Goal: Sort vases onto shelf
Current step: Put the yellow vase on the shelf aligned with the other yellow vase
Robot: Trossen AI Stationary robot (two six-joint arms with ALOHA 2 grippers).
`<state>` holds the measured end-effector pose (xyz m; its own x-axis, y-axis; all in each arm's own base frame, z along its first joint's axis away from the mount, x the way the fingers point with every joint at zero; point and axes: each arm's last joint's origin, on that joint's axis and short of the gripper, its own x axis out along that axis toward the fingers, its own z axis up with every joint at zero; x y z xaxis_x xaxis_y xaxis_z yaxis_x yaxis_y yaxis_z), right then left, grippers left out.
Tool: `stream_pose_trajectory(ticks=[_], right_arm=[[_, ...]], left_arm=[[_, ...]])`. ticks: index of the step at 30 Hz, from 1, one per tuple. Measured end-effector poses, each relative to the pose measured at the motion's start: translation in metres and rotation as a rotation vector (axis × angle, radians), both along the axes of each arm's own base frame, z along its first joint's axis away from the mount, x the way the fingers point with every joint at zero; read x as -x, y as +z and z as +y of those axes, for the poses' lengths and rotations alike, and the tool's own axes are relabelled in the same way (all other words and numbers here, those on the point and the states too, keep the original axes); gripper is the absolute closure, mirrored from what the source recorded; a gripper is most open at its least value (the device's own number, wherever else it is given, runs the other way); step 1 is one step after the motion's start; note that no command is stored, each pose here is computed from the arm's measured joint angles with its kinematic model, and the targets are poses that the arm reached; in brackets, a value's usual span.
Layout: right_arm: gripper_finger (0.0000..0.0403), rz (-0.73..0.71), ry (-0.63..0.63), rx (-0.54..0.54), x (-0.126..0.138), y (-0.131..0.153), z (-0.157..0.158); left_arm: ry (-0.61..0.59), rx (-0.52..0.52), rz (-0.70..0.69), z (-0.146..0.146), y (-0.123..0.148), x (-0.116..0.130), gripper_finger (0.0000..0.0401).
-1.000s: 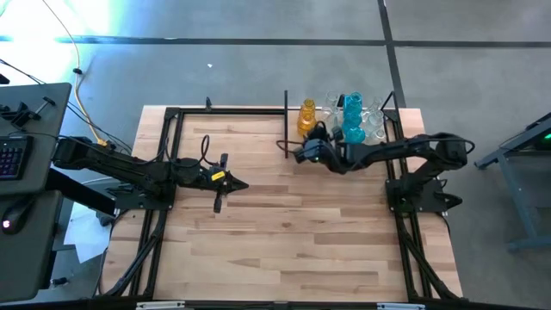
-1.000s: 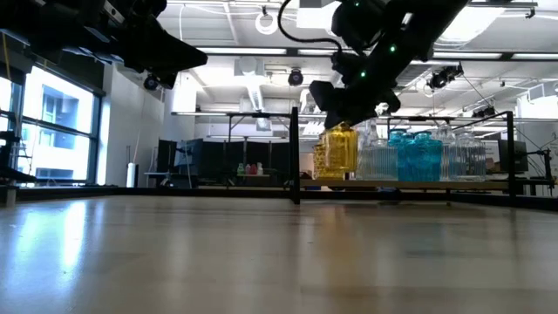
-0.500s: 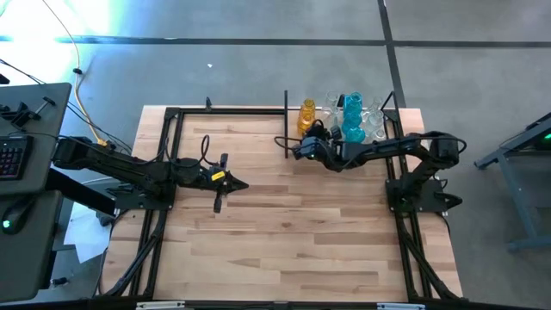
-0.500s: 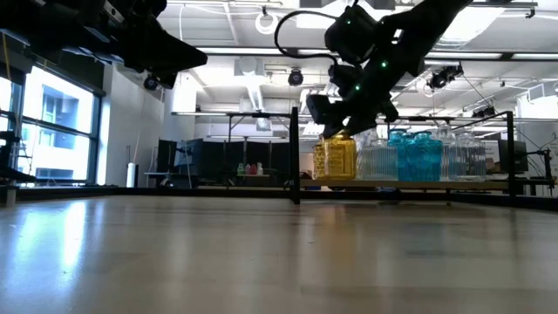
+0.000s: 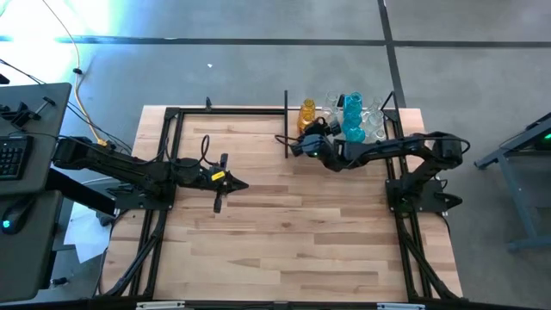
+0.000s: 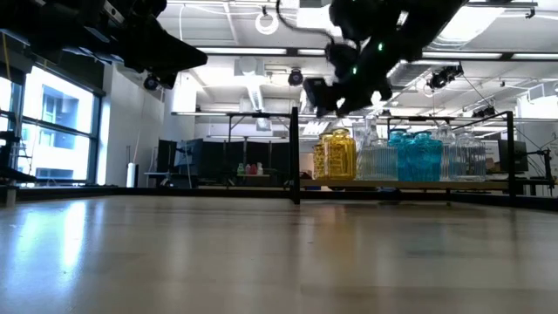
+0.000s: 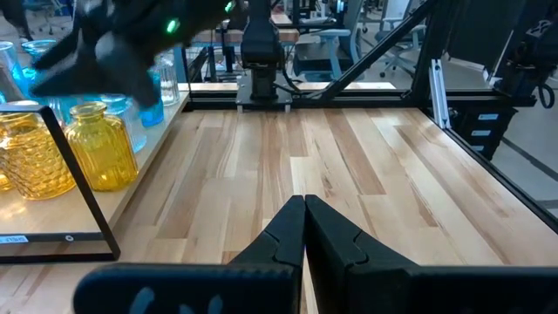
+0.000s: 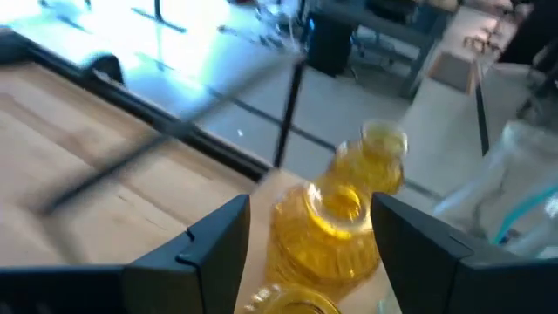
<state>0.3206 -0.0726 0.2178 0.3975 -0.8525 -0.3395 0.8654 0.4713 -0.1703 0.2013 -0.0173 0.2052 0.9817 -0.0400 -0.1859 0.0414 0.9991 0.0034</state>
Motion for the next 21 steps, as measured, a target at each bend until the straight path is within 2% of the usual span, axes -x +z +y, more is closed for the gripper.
stream_pose_trajectory(ticks=[5, 10, 14, 17, 21], right_arm=[[0.0199, 0.025, 0.092, 0.041, 0.011, 0.026, 0.031], [0.0265, 0.100, 0.130, 0.010, 0.034, 0.034, 0.060], [0.0339, 0.153, 0.132, -0.042, 0.041, 0.024, 0.070], [0.0391, 0.225, 0.149, -0.067, 0.037, 0.010, 0.071], [0.0384, 0.289, 0.134, -0.085, 0.027, -0.012, 0.067]], left_arm=[[0.000, 0.000, 0.001, 0.000, 0.000, 0.000, 0.0401], [0.000, 0.000, 0.000, 0.000, 0.000, 0.000, 0.0401], [0.000, 0.000, -0.001, 0.000, 0.000, 0.000, 0.0401], [0.000, 0.000, 0.000, 0.000, 0.000, 0.000, 0.0401], [0.001, 0.008, 0.001, 0.000, 0.000, 0.000, 0.0401]])
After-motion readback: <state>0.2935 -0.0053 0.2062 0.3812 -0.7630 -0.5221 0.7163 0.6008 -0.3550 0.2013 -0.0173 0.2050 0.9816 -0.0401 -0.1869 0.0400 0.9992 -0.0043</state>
